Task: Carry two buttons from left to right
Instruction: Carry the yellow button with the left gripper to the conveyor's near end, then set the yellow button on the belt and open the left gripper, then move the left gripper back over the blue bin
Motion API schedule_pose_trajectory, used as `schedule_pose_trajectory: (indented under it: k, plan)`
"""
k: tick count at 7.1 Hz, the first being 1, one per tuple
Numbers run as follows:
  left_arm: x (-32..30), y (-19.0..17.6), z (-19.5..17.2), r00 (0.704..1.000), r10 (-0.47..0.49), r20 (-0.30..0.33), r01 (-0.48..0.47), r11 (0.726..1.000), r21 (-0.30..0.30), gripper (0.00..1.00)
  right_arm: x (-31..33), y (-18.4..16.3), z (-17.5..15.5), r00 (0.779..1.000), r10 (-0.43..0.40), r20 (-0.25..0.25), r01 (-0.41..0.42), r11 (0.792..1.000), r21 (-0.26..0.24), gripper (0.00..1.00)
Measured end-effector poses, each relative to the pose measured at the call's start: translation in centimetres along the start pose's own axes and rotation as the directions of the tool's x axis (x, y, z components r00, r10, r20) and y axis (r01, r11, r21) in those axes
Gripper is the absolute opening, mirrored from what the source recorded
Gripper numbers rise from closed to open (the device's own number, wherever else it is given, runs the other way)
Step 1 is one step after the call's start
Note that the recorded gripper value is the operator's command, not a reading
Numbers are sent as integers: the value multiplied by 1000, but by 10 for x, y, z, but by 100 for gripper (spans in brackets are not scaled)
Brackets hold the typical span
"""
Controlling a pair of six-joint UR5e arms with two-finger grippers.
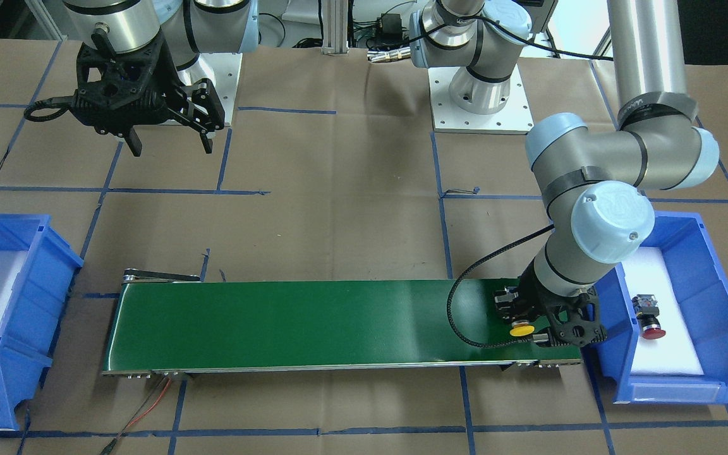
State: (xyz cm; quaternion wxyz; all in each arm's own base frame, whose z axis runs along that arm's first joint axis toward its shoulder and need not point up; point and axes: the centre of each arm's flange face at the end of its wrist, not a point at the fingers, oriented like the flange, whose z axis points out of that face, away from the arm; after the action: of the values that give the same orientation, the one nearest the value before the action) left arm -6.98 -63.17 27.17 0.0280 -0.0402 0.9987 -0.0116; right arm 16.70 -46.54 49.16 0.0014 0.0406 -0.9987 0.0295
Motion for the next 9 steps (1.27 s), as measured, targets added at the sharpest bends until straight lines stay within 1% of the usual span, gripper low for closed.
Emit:
schedule_pose_trajectory:
  k: [1,2,3,5,6,7,8,9]
  plan:
    - [1,2,15,1000,0,14,0,1000,6,6,0,0,0,1000,0,0,0,1000,-1,100]
    - [1,3,20,1000,1,17,-1,1000,10,91,0,0,1,1000,1,0,-1,1000,-2,100]
    - [1,1,19,1000,1,14,-2,1000,18,100,0,0,1,1000,1,0,-1,1000,-3,100]
    - [0,-3,4,1000,0,6,-1,999,47,100,-1,1,2,1000,2,1,-2,1000,-6,100]
    - [-2,-4,-9,1000,10,6,-10,998,65,100,-1,1,2,1000,2,2,-2,1000,-7,100]
    - [-5,-2,-31,1000,25,8,-26,997,78,100,-1,1,2,1000,1,2,-1,1000,-7,100]
    - [-8,4,-62,999,33,10,-34,997,71,100,-1,1,2,1000,2,2,-2,1000,-6,100]
    - [-12,10,-95,999,36,9,-37,998,47,100,-1,2,1,1000,2,2,-2,1000,-6,100]
